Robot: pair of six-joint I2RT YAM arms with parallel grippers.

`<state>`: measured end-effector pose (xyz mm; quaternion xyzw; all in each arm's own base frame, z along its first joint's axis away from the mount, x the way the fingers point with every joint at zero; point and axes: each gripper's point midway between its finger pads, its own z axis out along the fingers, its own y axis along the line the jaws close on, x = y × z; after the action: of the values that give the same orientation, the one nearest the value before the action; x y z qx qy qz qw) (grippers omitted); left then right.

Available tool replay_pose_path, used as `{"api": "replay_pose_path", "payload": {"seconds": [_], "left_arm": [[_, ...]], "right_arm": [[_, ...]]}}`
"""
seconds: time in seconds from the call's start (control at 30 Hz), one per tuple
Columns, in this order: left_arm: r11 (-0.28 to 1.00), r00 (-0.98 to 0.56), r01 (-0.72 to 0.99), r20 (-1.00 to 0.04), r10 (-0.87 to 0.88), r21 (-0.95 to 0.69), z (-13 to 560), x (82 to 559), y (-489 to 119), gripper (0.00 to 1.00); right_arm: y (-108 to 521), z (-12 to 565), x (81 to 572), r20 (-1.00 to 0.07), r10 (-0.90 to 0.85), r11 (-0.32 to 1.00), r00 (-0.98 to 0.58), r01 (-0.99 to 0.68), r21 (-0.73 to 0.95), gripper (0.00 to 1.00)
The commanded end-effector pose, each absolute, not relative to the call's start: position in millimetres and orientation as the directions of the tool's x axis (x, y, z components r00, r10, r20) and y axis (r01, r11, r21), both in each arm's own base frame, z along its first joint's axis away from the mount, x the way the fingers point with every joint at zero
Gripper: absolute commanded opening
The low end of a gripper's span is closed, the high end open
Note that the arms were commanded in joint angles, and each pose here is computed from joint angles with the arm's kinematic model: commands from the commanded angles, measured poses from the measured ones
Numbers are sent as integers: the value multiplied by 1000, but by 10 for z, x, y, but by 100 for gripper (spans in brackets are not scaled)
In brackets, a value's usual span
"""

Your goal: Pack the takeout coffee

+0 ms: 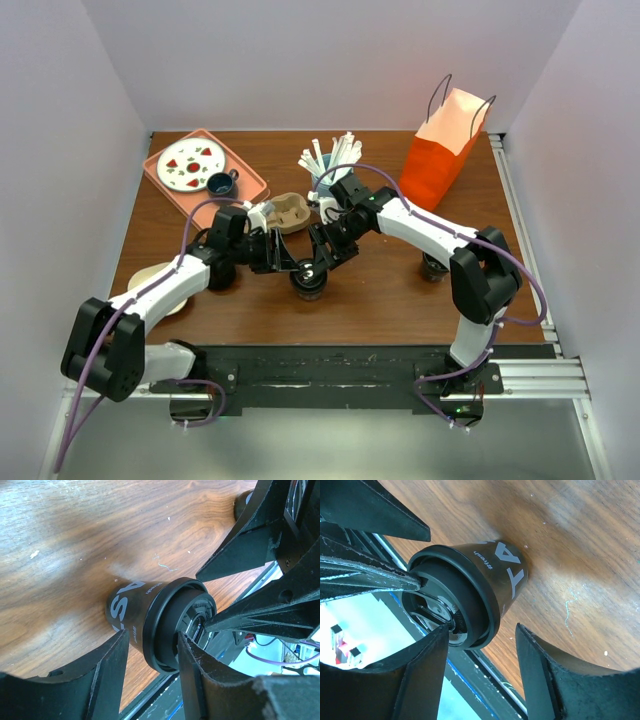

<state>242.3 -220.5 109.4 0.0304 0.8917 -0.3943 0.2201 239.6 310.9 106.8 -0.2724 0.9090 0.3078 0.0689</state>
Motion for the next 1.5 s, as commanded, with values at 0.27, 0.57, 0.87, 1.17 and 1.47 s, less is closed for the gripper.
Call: {"api": "replay_pose_path", "payload": {"seconds": [0.27,0.57,0.87,1.17,1.47], "left_arm": [[717,-907,204,-405,-118,-666,1061,2383,-2149,48],[730,-897,208,-424,-123,-651,1229,2489,-2154,56],[723,-880,234,-458,-126,-650,1434,2589,-2189,61],[735,-878,233,-462,-122,-637,1423,2607,-2169,62],[767,-876,221,-469,-115,-602,1365,2623,-2101,62]], "right_arm": [[3222,1084,2414,-300,-423,649,-855,-517,558,55],[3178,1103,2395,-296,-427,661,-854,-518,542,55],[3220,1199,2445,-312,-421,656,-852,-523,543,63],[3248,1283,2447,-320,-420,641,-849,-527,557,63],[3319,1283,2445,-314,-416,623,-853,-519,585,64]]}}
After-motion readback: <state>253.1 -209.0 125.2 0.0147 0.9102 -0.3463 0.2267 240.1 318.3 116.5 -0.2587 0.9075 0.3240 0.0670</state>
